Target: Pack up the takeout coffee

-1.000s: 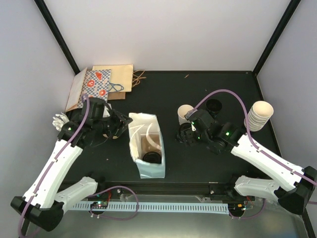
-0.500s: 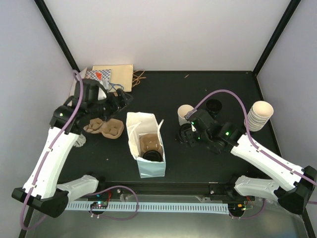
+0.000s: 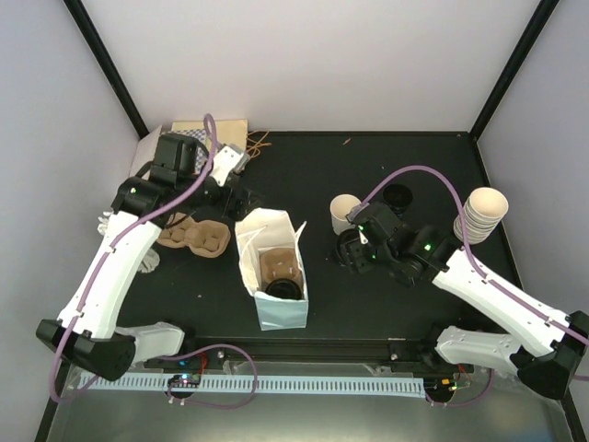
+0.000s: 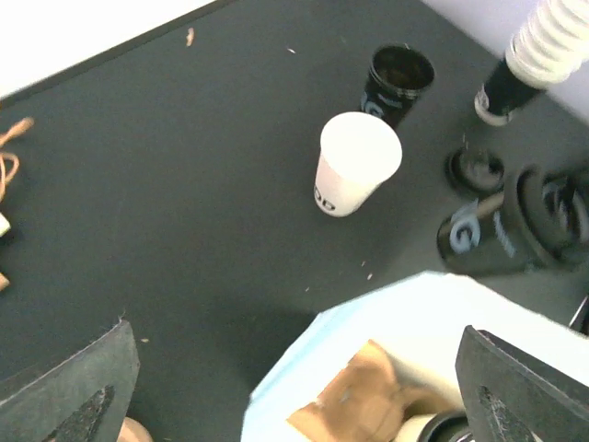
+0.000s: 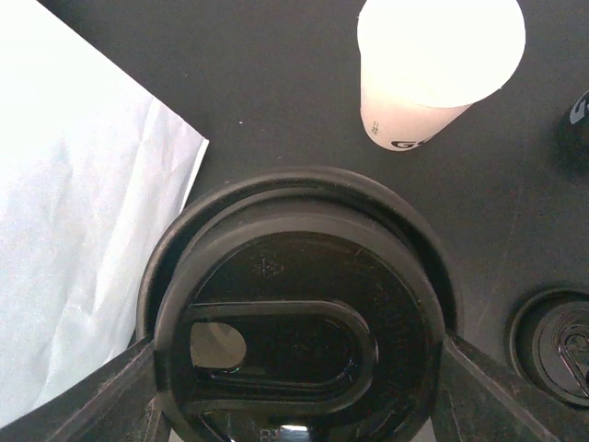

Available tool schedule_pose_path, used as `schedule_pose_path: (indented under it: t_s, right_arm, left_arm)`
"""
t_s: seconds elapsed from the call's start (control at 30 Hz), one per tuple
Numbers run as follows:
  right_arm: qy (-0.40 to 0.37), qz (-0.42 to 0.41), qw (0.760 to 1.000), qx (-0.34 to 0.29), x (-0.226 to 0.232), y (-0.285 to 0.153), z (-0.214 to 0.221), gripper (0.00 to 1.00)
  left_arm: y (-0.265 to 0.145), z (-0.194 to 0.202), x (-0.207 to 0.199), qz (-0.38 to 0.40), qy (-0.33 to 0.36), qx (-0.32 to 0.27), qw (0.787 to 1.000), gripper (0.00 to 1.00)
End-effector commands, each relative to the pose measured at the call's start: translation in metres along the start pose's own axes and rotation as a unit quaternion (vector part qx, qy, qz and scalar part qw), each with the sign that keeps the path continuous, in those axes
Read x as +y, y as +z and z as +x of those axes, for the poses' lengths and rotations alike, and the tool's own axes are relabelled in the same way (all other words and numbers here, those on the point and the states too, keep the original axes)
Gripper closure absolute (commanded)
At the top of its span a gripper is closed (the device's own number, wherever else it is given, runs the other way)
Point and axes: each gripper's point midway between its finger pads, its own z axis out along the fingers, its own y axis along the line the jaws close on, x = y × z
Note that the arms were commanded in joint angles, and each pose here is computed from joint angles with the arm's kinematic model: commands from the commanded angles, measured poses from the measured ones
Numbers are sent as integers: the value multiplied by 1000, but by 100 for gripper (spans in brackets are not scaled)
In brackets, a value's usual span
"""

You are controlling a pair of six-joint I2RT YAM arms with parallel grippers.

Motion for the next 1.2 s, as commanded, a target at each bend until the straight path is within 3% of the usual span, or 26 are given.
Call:
schedule_pose_path:
  t_s: [0.0,0.07,0.1,0.33,0.63,0.73,1.03,1.17]
  right_arm:
    - [-3,6,1000,-11,-5,-14,-5,35]
    - [-4,10,1000,-10,-7,-15,-4,35]
    - [-4,12,1000,-9,-8,-16,-3,35]
    - [7,14,1000,-12,-11,-20,-1,35]
    - [10,22,1000,-15,-16,-29,1,35]
    - [11,23,999,-19,-17,-34,-1,35]
    - [13,21,999,-37,-19,-59,-11,35]
    - [11,23,999,-45,-21,-70,-15,35]
  left_arm:
    - [-16,-9,-18,16,237,-62,969,6]
    - [-15,-5,-26,38,272,-60,960,13]
    - [-11,-2,-29,56,286,-49,955,21]
    - [20,29,-30,122,335,81,931,33]
    - [41,35,-38,147,356,126,914,40]
    - [50,41,-36,143,352,145,914,54]
    - [59,61,-22,106,353,180,912,70]
    - [62,71,-13,86,356,193,910,84]
